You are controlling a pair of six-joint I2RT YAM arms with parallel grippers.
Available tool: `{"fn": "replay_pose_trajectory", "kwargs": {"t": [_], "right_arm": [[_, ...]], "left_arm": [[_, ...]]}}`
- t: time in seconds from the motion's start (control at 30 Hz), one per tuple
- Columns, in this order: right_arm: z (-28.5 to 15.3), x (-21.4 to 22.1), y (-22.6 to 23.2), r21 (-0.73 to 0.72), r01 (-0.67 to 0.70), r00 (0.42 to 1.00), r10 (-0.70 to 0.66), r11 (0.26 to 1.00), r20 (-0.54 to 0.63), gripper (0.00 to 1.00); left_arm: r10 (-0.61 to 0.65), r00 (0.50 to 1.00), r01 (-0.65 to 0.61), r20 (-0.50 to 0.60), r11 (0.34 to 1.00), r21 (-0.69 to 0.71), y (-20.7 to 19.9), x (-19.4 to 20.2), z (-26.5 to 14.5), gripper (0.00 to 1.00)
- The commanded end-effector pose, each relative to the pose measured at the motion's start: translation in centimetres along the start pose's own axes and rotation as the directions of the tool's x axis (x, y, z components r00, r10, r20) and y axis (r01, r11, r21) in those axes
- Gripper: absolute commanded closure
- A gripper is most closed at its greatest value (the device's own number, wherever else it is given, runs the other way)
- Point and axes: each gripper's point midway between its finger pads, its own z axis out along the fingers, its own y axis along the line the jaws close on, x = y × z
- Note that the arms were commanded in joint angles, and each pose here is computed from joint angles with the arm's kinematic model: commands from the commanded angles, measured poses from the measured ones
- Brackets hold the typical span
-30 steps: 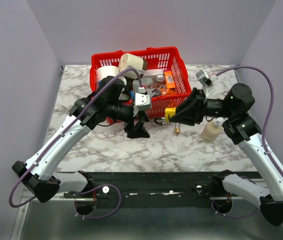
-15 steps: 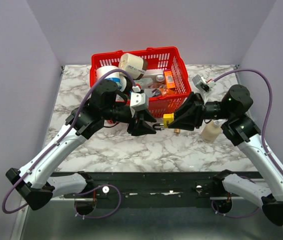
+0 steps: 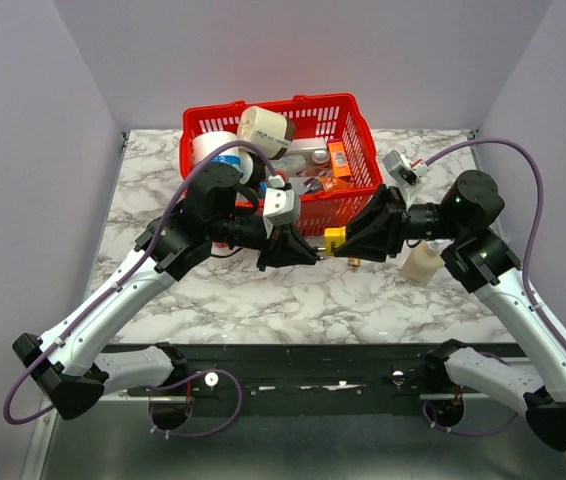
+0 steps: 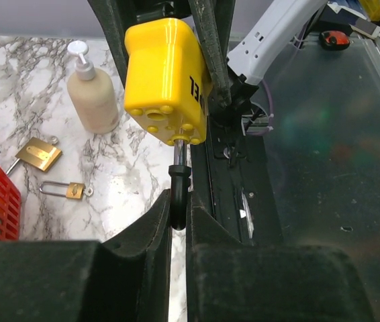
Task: Lock with the key
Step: Pick up the lock from the center of the board.
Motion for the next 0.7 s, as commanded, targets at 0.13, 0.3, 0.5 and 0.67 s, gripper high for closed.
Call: {"fn": "replay_pose_trajectory", "kwargs": {"t": [0.13,0.3,0.5,0.67], "right_arm": [[0.2,-0.3,-0.5,0.037,-0.021,1.0,0.021,0.999,0.004,0.85],[-0.1,-0.1,-1.5,0.114,-0.06,0.998,0.061,0.992,-0.003,0.05],[-1.1,-0.4,-1.6,0.197,0.03,0.999,-0.024,0.98,-0.031,0.0],[-2.2,-0.5,-1.5,0.228,0.217,0.976,-0.205,0.949,-0.075,0.0]], "left_arm": [[0.034,0.999,-0.034,0.006,0.999,0.022,-1.0,-0.1,-0.4,1.0],[0.005,1.0,-0.005,-0.011,0.999,0.032,-1.3,-0.2,-0.9,1.0],[-0.022,0.999,0.024,-0.037,0.999,0.044,-1.9,0.6,-1.9,1.0],[-0.009,0.999,0.01,-0.042,0.999,0.038,-1.9,0.4,-2.0,1.0]]}}
